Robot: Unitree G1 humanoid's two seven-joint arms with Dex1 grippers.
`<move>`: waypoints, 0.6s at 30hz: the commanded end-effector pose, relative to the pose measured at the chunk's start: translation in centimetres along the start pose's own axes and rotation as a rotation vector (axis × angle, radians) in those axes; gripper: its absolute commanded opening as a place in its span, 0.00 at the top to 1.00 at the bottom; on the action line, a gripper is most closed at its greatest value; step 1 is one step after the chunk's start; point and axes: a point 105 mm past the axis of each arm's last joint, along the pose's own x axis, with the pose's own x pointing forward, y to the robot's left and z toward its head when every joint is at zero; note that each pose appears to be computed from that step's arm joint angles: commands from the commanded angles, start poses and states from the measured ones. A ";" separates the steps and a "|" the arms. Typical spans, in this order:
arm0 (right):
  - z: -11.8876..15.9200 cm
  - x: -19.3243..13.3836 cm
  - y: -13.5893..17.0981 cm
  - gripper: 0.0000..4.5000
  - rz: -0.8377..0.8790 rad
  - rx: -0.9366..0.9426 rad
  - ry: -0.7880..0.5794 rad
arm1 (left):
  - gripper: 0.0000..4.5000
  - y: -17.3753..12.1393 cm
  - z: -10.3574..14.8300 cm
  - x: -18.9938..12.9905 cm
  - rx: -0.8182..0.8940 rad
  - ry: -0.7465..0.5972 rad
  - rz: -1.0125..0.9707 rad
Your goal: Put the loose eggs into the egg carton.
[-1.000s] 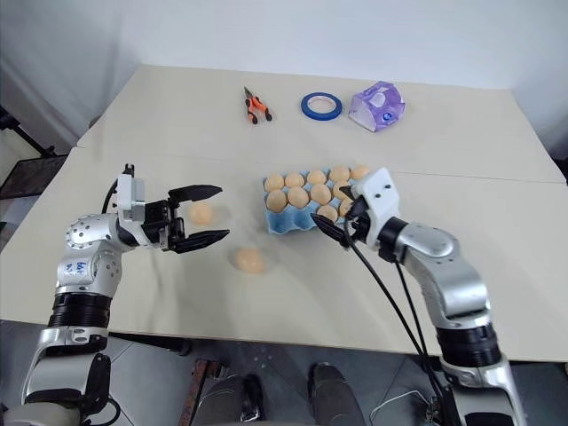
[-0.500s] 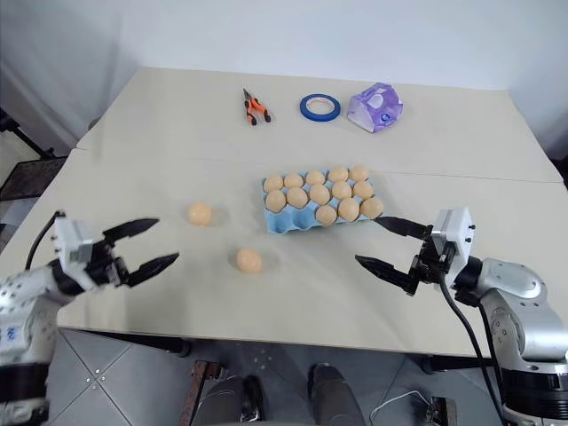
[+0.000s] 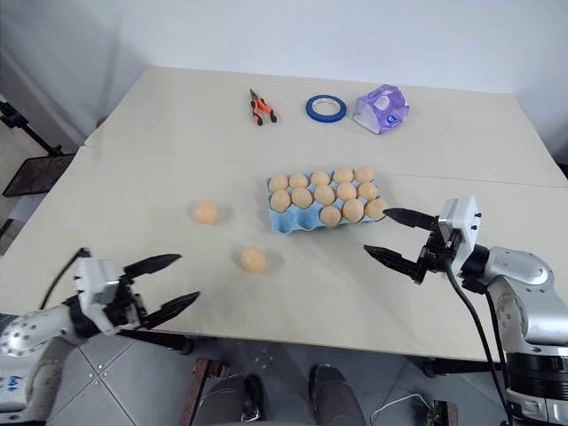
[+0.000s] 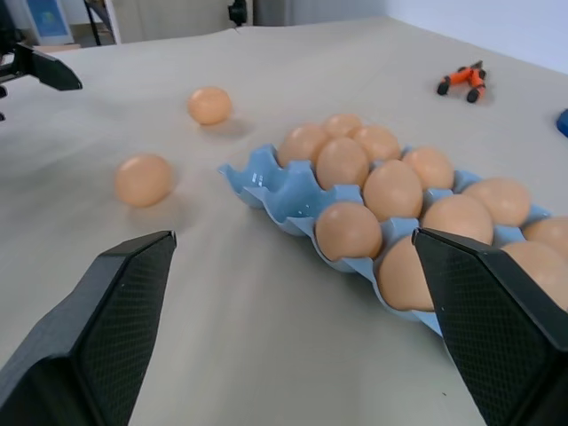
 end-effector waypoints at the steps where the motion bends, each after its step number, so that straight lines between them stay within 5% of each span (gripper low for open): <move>1: 0.9 0.0 0.0 0.01 -0.018 -0.041 -0.017 | 0.00 -0.7 1.5 2.6 0.029 -0.056 -0.003; 18: 0.9 -0.4 0.6 0.01 -0.101 -0.043 -0.021 | 0.00 0.9 -1.3 8.9 -0.018 0.076 0.042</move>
